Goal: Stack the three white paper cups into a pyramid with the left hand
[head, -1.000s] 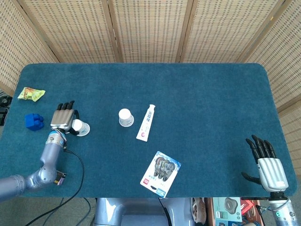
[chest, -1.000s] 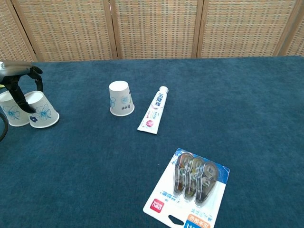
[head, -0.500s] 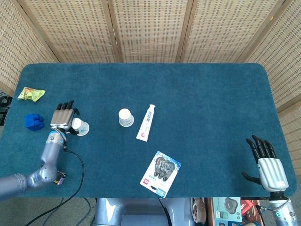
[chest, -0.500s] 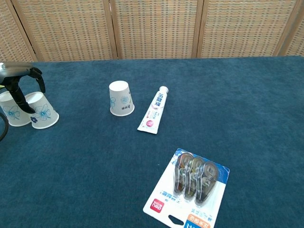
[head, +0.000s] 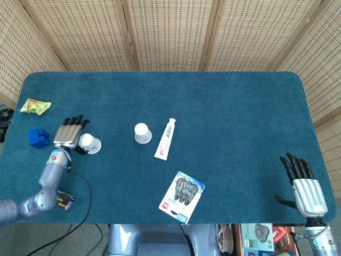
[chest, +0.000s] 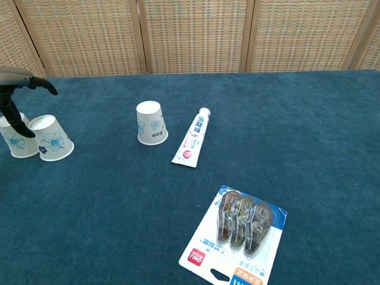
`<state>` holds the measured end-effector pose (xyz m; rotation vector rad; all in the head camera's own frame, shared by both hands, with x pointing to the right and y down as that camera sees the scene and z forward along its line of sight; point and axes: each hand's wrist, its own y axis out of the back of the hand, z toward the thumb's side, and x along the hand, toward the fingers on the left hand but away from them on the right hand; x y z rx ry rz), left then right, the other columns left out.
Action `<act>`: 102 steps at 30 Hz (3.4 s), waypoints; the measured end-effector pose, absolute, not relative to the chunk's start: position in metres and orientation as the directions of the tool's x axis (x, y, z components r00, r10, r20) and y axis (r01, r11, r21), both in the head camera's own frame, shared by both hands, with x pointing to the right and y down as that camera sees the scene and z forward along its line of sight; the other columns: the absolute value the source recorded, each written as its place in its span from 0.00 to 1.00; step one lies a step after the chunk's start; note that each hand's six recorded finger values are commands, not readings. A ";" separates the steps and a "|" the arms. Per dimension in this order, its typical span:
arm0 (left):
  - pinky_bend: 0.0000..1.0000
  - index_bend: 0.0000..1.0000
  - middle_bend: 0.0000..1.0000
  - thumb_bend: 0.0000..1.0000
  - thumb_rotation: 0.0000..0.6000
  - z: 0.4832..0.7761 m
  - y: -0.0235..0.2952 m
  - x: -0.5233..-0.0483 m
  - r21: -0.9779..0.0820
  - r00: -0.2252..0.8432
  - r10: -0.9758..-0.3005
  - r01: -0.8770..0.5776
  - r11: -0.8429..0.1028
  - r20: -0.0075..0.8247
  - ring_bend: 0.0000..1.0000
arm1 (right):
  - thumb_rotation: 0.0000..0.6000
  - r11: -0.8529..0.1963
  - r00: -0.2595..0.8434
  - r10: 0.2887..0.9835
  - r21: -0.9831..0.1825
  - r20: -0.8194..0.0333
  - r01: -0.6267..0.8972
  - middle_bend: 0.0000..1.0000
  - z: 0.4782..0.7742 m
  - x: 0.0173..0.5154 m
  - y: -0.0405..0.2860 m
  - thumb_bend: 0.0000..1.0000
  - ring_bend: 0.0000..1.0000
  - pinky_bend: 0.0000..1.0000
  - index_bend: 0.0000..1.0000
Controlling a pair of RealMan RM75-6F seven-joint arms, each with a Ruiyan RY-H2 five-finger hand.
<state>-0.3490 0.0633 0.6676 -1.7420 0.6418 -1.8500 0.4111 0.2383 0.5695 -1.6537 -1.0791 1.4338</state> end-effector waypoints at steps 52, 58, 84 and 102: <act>0.00 0.23 0.00 0.16 1.00 0.694 0.008 -0.156 -0.734 0.120 -0.724 0.120 -0.669 0.680 0.00 | 1.00 -0.442 0.021 0.892 -0.861 -0.451 0.252 0.00 0.574 0.431 0.231 0.00 0.00 0.00 0.00; 0.00 0.28 0.00 0.16 1.00 0.706 0.010 -0.149 -0.721 0.111 -0.712 0.130 -0.681 0.693 0.00 | 1.00 -0.441 0.016 0.891 -0.859 -0.453 0.259 0.00 0.574 0.434 0.230 0.00 0.00 0.00 0.00; 0.00 0.47 0.00 0.16 1.00 0.714 0.018 -0.154 -0.720 0.120 -0.711 0.145 -0.678 0.693 0.00 | 1.00 -0.430 0.001 0.895 -0.862 -0.446 0.269 0.00 0.571 0.438 0.229 0.00 0.00 0.00 0.00; 0.00 0.47 0.00 0.16 1.00 0.611 -0.011 -0.246 -0.790 0.063 -0.788 0.091 -0.607 0.613 0.00 | 1.00 -0.428 0.020 0.900 -0.873 -0.436 0.234 0.00 0.568 0.429 0.231 0.00 0.00 0.00 0.00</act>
